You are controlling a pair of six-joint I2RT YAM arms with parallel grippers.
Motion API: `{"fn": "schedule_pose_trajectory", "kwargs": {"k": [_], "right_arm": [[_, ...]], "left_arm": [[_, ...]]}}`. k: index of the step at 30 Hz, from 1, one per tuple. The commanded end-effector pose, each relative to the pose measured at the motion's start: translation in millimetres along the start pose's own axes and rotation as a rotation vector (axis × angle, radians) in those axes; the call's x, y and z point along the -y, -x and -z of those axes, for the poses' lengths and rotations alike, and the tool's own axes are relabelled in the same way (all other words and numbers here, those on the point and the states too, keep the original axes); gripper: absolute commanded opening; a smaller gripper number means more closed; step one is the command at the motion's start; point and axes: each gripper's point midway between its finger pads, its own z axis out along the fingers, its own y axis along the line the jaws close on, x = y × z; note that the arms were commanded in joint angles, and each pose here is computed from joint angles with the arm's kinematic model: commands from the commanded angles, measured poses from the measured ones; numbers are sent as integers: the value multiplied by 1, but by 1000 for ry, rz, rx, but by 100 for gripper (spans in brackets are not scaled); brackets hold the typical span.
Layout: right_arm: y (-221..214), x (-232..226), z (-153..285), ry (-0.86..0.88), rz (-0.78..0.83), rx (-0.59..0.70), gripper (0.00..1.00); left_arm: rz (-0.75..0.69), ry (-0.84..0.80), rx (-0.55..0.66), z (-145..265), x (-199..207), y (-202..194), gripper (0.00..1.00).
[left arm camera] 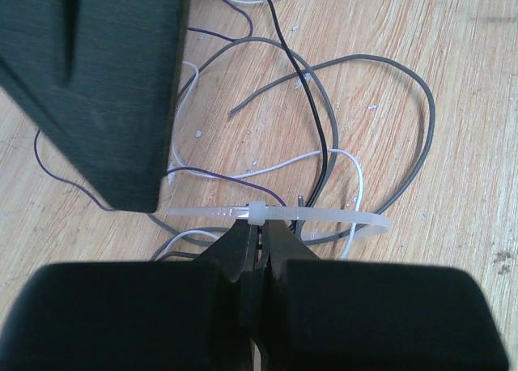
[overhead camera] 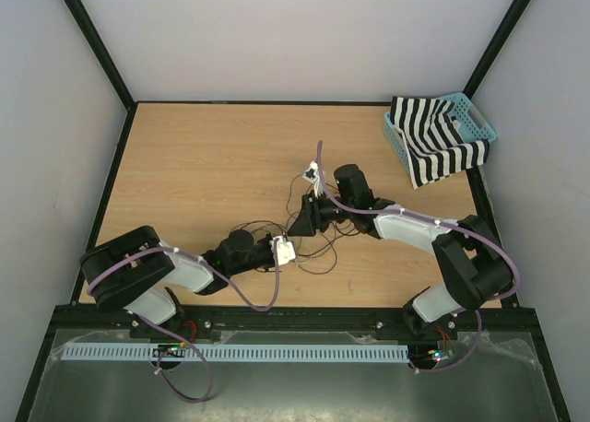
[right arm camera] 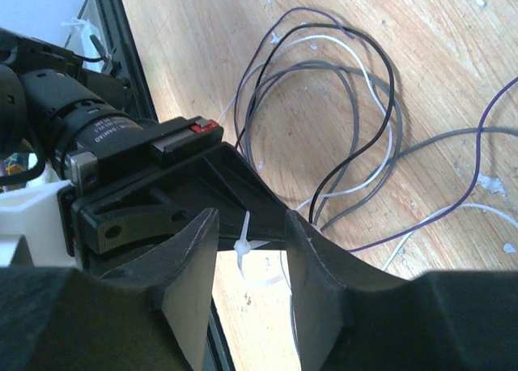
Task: Zip-tie the wires
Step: Tie the cable at the center of the board.
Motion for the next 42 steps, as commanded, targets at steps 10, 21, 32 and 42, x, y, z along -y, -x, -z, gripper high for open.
{"fn": "schedule_pose_trajectory", "kwargs": {"k": [10,21,32,42], "right_arm": [[-28,-9,-3,68,-33,-59,41],[-35,-12,-11,90,-39,-84,36],[-39,-12,-14,102,-46,-102,7],[-7,-4,-14,44,0,-37,0]], "left_arm": [[35,-16,27,-5,-1,6,0],[41,-16,28,-5,-2,6,0],[50,-13,31,-6,-4,7,0],[46,-33,38,-3,1,8,0]]}}
